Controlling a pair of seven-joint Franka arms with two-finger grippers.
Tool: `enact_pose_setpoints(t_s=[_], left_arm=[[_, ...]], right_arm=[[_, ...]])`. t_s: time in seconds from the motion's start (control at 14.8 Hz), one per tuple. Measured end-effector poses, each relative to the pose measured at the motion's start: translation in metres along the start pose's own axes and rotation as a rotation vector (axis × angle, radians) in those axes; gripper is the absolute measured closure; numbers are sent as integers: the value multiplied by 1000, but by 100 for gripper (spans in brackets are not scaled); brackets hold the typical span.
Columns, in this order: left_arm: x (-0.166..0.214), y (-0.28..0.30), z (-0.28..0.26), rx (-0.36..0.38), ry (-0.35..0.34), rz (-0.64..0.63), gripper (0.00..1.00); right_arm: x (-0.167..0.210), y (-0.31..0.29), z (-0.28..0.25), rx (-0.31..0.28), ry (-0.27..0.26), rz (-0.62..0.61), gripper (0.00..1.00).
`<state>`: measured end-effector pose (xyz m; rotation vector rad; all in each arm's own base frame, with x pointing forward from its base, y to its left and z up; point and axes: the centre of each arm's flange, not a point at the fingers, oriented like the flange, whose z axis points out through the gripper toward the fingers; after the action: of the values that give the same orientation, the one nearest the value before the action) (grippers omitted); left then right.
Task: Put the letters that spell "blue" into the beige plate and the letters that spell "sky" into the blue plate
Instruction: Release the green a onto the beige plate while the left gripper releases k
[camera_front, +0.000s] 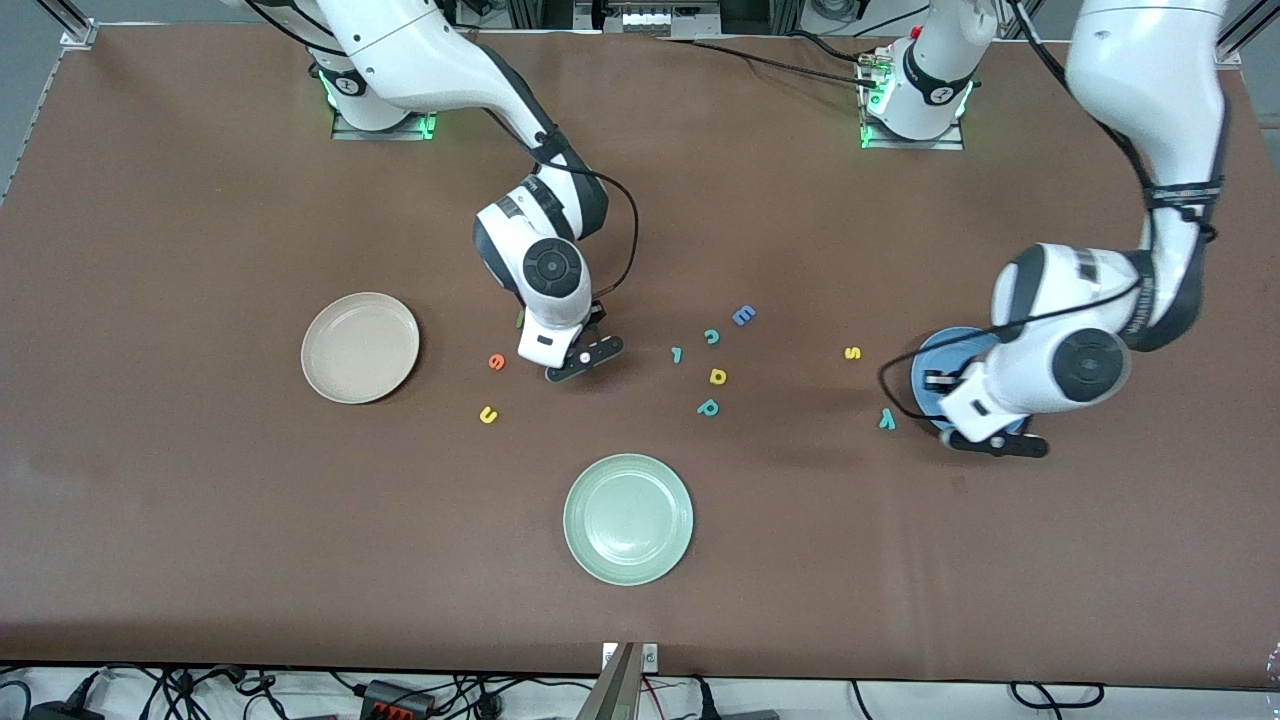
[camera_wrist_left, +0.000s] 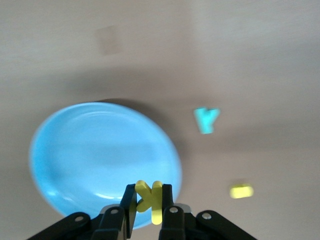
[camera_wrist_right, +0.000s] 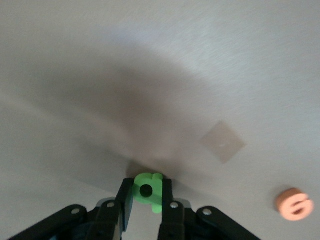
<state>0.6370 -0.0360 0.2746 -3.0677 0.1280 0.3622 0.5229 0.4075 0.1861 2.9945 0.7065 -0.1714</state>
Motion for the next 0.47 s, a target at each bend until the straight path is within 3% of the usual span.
enact_pose_setpoints(t_s=[0.2,0.4,0.47], left_arm=[[0,-39,42,-20,-12,-16,76],[-2,-31,75,-25,-6,-4,75],[-3,-28,76,-26,-6,0,71]], right_arm=[[7,61,-41,-4,-9,105,73],[-6,161,-75,5,-82,232,73],[-15,194,-77,10,-110,262,73]])
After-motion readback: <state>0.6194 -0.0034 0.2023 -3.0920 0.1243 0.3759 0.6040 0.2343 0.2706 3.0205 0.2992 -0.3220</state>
